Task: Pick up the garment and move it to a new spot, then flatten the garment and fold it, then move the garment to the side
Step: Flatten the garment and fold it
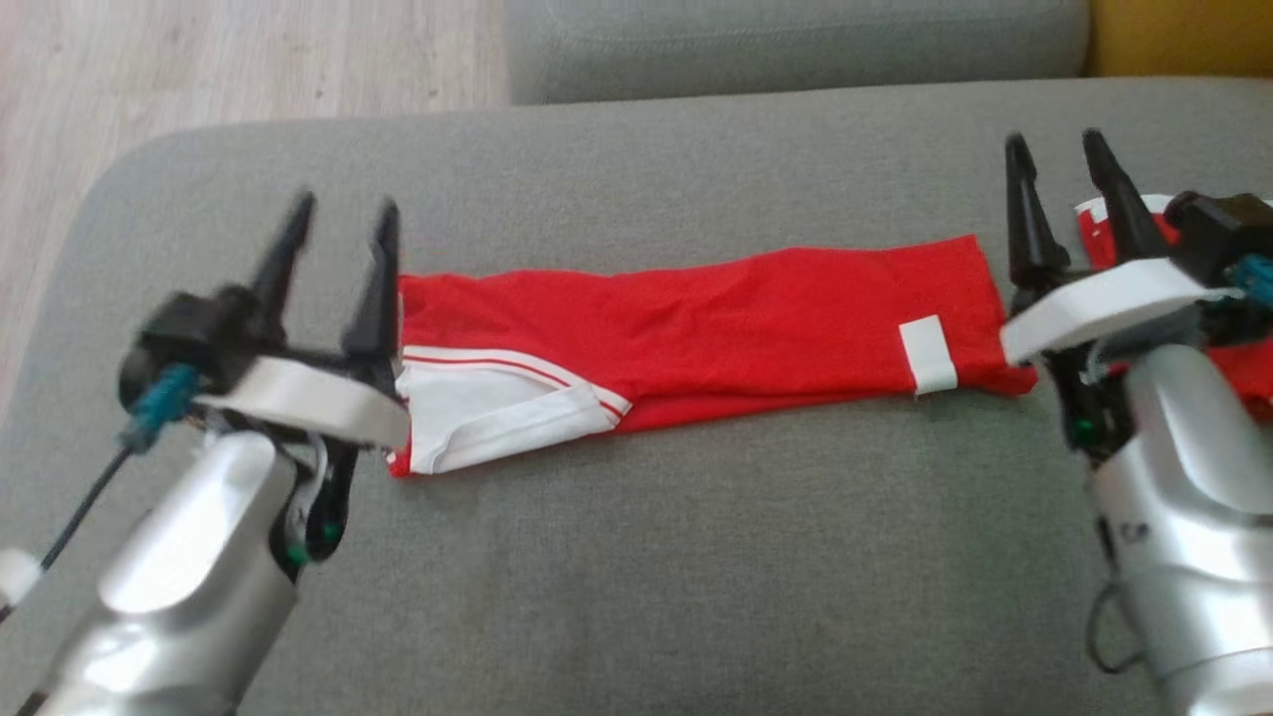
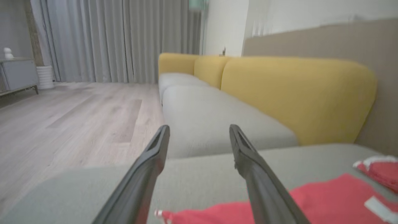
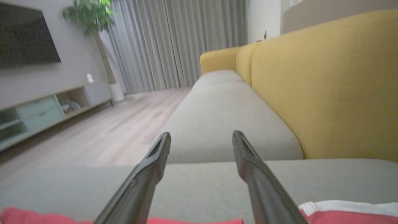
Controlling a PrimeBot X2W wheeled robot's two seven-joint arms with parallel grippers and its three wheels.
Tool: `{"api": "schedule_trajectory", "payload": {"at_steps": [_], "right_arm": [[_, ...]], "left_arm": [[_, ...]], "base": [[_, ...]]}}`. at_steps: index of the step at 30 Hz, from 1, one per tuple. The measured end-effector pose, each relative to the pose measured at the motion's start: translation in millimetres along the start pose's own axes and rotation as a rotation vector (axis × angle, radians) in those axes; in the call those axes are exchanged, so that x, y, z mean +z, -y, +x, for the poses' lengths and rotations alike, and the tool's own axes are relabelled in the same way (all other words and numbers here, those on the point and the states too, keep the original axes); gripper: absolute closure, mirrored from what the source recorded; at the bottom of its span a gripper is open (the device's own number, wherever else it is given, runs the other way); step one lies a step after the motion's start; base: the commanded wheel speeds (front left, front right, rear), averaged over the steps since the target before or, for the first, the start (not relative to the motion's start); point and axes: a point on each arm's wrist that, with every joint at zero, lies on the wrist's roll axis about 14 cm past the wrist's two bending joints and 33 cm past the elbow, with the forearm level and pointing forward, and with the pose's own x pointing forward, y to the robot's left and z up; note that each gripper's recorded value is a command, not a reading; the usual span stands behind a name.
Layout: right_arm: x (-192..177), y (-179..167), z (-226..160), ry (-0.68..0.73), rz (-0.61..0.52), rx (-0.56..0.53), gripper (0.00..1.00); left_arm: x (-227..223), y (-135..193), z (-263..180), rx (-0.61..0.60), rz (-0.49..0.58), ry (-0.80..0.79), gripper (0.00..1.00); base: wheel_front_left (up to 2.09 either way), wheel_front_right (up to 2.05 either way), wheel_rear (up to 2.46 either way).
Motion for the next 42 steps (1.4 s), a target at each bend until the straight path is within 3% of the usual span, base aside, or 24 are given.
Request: {"api": "schedule_trajectory", "payload": {"at_steps": [3, 6, 12, 15, 22, 29, 36, 42], "right_arm": [[29.0, -13.5, -0.5, 0.128, 0.06, -0.006, 0.0], [35.3, -25.0, -10.9, 0.178, 0.065, -0.004, 0.0], [-2.8, -31.5, -54.2, 0.124, 0.042, -0.026, 0.0], [-23.5, -38.9, -72.0, 0.08, 0.095, -0.017, 0.0], [-52.3, -54.2, -80.2, 0.005, 0.118, 0.01, 0.0], [-70.4, -24.7, -65.9, -0.061, 0.041, -0.063, 0.0], [-118.0, 22.7, -44.6, -0.26, 0.099, -0.219, 0.0], [-156.8, 23.2, -34.2, -0.386, 0.137, -0.247, 0.0]], "left_arm": [[43.7, 1.4, 0.5, 0.042, -0.038, 0.152, 0.0], [52.6, 1.6, -12.7, 0.093, -0.031, 0.215, 0.0], [-3.7, 11.8, -51.9, 0.149, -0.039, 0.109, 0.0], [-28.7, 19.4, -65.9, 0.139, -0.027, 0.047, 0.0], [-45.5, 10.2, -73.3, 0.182, -0.039, 0.015, 0.0], [-52.5, 5.8, -65.3, 0.171, -0.028, 0.001, 0.0], [-61.4, -2.6, -52.9, 0.172, -0.029, -0.019, 0.0], [-67.9, -10.4, -50.6, 0.187, -0.03, -0.034, 0.0]], "base": [[0.0, 0.0, 0.0], [0.0, 0.0, 0.0], [0.0, 0.0, 0.0], [0.0, 0.0, 0.0], [0.0, 0.0, 0.0], [0.0, 0.0, 0.0], [0.0, 0.0, 0.0], [0.0, 0.0, 0.0]]}}
